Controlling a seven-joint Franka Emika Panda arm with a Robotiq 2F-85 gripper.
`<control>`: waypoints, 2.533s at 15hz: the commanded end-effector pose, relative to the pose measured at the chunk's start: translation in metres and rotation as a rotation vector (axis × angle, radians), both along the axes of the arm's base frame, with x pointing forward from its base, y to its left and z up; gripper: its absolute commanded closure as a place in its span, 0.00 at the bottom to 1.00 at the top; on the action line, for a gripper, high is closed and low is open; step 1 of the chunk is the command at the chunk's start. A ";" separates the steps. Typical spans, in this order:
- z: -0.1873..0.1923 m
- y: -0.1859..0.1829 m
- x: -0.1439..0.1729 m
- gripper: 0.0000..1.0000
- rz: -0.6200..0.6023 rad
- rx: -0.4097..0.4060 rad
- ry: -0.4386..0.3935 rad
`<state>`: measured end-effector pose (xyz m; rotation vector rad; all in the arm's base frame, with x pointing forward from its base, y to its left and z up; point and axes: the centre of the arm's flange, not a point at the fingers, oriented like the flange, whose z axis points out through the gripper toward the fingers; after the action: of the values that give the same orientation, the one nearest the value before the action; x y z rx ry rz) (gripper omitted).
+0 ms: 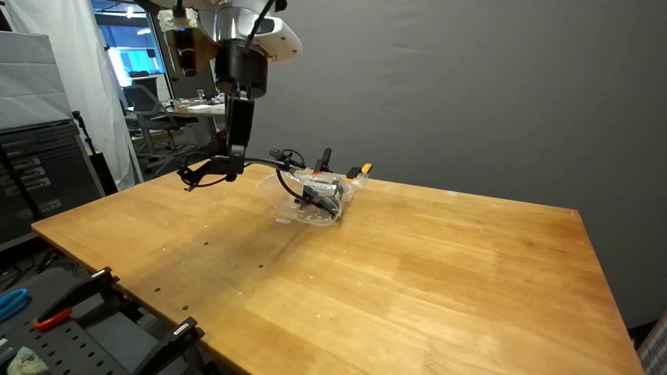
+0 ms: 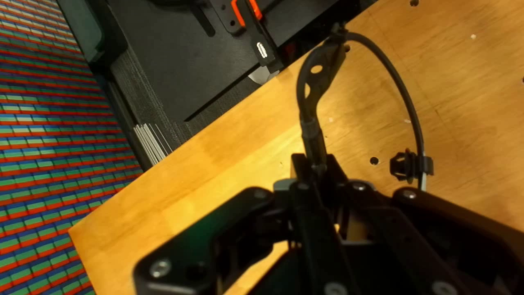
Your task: Remove the cable from the plastic
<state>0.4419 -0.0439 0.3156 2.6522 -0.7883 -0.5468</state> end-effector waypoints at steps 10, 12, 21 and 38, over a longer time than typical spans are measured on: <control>0.112 0.037 -0.017 0.97 0.188 0.409 0.068; 0.126 0.051 -0.019 0.97 0.261 0.489 0.083; 0.164 0.114 0.001 0.97 0.410 0.913 -0.046; 0.211 0.235 0.051 0.97 0.235 0.789 -0.415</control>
<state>0.4912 0.1918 0.5163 3.6740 -0.2528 -0.4797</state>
